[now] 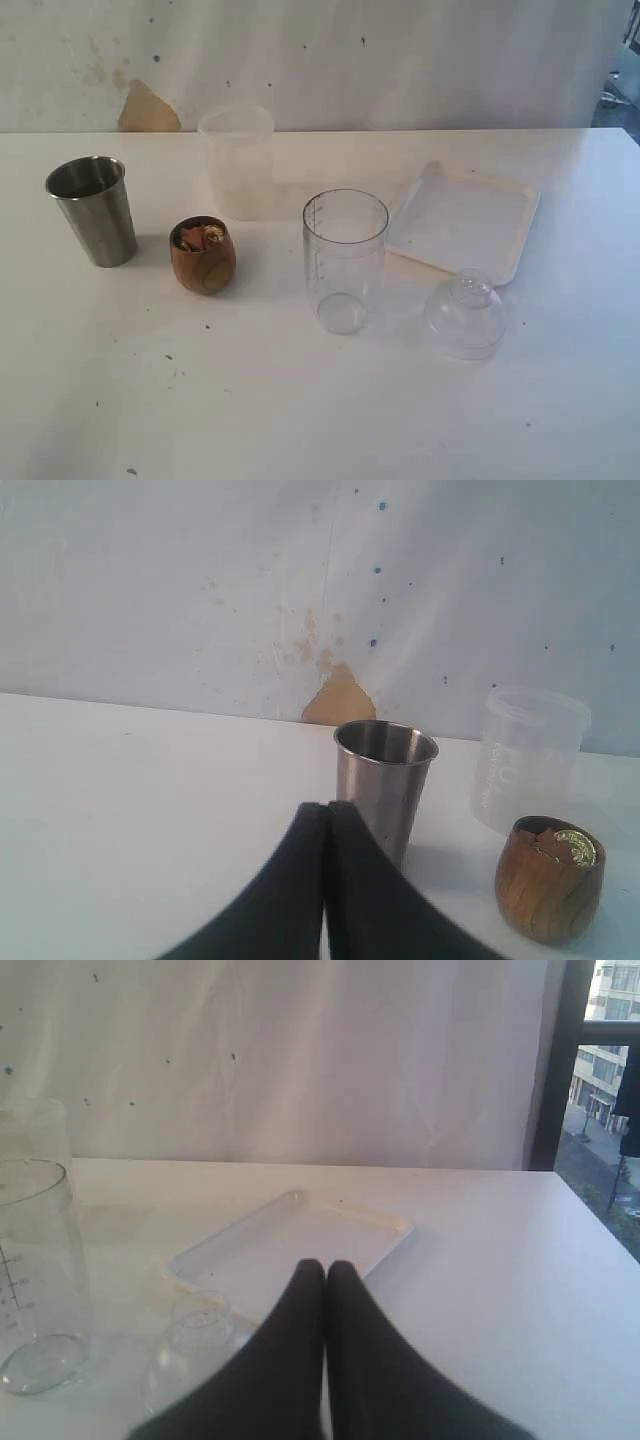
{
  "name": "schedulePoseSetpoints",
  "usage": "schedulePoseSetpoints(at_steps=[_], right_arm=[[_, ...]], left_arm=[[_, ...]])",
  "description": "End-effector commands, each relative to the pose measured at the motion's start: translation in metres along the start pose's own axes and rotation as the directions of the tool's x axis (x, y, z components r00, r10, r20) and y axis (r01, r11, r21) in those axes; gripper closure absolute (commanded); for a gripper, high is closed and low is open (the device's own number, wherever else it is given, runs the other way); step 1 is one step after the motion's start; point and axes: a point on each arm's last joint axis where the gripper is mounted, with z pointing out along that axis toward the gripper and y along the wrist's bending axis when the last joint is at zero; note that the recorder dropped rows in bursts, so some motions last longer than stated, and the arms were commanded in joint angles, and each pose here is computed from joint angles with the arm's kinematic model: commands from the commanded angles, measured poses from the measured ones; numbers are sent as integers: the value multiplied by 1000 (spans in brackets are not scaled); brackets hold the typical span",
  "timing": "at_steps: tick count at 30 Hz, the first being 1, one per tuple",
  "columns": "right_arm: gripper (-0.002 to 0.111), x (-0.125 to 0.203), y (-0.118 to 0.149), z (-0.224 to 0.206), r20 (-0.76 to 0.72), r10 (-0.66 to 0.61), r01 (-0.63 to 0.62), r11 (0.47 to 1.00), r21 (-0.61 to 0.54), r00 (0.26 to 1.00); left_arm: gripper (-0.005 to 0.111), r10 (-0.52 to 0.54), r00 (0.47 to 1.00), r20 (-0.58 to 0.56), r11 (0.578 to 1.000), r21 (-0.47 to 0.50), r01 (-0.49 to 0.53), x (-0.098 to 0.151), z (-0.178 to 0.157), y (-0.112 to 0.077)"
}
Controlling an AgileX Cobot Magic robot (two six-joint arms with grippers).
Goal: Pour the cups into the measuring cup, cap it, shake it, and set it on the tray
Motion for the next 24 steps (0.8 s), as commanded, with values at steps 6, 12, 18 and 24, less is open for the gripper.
schedulePoseSetpoints(at_steps=[6,12,18,24], right_arm=[[108,1,0,0,-2,4,-4,1000,4,1000],[108,1,0,0,-2,4,-4,1000,4,1000],[108,1,0,0,-2,4,-4,1000,4,1000],[108,1,0,0,-2,4,-4,1000,4,1000]], left_arm=[[107,0,1000,11,1000,3,0,-2,0,0],[107,-13,950,311,997,82,-13,-29,-5,-7],[107,85,942,324,995,23,-98,-80,-20,-10],[105,86,915,394,994,34,-107,-111,-18,-15]])
